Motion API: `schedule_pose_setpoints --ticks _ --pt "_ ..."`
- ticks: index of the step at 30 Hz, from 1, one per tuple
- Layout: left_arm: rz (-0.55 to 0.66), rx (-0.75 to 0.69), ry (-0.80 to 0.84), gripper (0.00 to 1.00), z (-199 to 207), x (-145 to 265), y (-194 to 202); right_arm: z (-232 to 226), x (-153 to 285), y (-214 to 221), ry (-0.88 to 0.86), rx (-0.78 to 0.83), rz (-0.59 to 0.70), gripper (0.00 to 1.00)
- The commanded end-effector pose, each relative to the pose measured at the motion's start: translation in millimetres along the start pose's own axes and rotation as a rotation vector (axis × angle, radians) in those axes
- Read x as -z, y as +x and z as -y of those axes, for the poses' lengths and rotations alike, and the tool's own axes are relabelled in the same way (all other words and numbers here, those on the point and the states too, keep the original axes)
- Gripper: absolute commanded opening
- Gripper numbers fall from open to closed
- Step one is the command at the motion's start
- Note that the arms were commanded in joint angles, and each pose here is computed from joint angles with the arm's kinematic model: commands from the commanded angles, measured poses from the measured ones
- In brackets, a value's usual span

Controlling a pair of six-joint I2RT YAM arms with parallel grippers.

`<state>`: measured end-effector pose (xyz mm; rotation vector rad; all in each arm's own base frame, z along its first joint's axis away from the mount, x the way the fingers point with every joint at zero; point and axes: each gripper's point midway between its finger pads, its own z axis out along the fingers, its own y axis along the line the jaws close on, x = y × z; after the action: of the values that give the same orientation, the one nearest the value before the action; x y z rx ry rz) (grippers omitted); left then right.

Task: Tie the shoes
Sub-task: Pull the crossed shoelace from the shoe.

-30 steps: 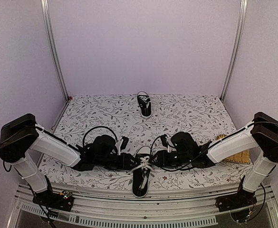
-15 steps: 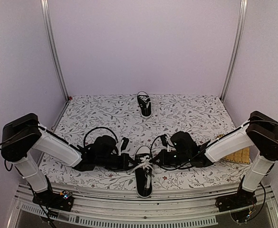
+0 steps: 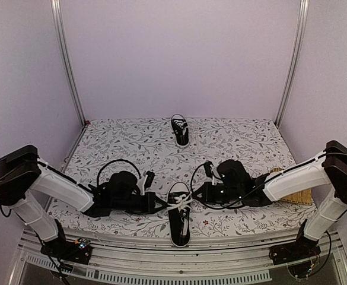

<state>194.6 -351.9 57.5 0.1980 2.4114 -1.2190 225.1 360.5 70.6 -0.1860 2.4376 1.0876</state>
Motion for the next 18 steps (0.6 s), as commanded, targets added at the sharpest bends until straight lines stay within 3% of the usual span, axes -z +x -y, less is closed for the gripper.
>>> schedule_pose_setpoints --ticks 1,18 --pt "0.054 0.031 -0.039 0.0 -11 13 -1 19 8 0 0.087 0.014 0.014 0.02" --pt "0.076 0.131 -0.138 0.0 -49 36 18 52 32 5 0.228 -0.006 0.037 0.02"
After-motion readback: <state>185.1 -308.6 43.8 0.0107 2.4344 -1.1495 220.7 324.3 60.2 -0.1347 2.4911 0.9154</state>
